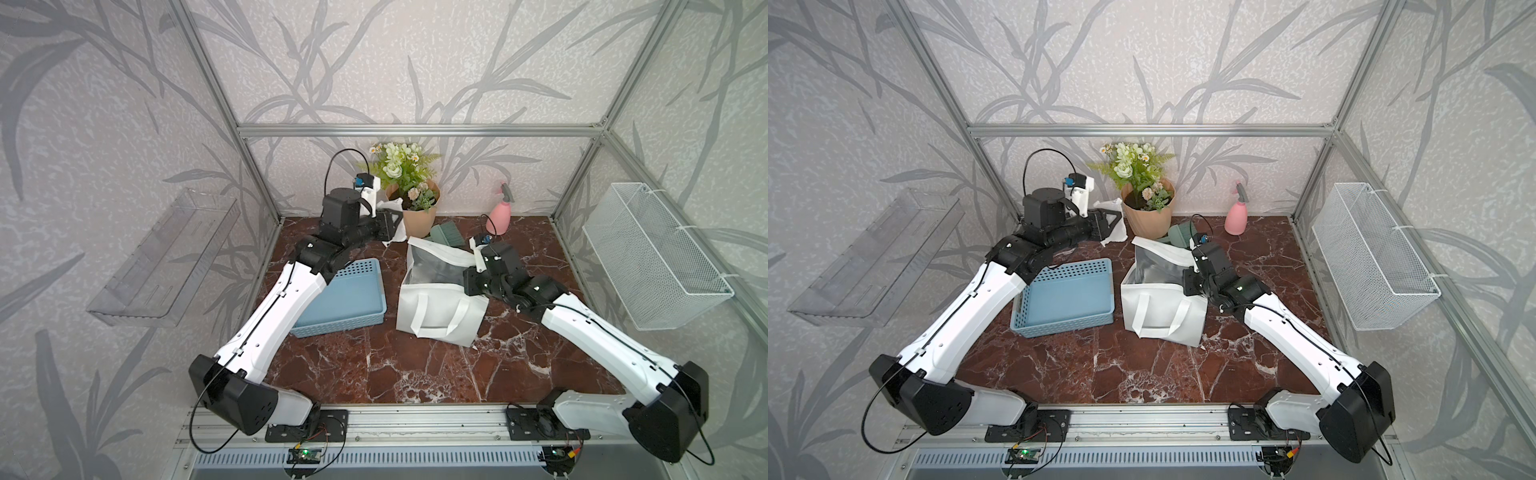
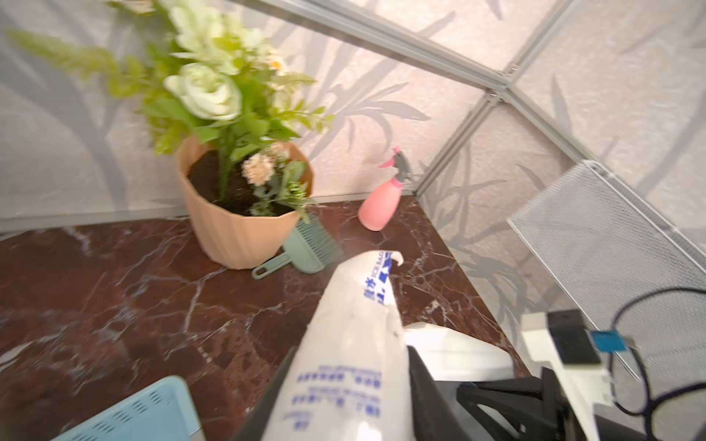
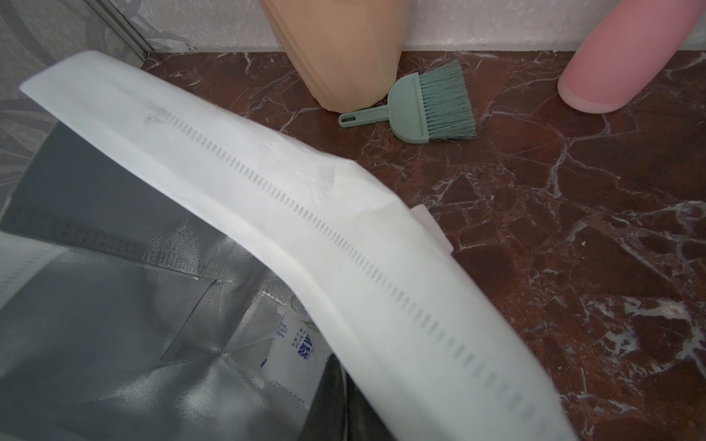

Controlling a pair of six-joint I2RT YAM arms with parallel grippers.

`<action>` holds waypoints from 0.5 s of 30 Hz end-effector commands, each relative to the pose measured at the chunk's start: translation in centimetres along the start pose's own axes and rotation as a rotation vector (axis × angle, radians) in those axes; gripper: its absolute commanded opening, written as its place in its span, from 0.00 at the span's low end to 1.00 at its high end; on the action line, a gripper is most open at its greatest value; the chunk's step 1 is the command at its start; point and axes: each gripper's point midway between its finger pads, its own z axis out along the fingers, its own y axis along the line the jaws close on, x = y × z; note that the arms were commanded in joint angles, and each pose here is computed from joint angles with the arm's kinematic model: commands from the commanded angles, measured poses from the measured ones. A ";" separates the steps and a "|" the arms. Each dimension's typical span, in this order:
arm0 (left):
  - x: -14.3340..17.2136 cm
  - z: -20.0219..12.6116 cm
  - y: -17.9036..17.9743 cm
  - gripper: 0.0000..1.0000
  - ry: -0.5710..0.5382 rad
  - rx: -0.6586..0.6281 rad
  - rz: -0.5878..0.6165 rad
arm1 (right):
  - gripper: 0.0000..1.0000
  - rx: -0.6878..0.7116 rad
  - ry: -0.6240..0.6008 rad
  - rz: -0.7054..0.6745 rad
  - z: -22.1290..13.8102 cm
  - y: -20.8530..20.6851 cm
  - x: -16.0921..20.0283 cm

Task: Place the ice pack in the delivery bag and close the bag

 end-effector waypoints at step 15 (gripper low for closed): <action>17.3 8.0 -6.2 0.22 0.492 0.221 0.365 | 0.08 -0.140 -0.038 -0.072 -2.6 1.8 -1.8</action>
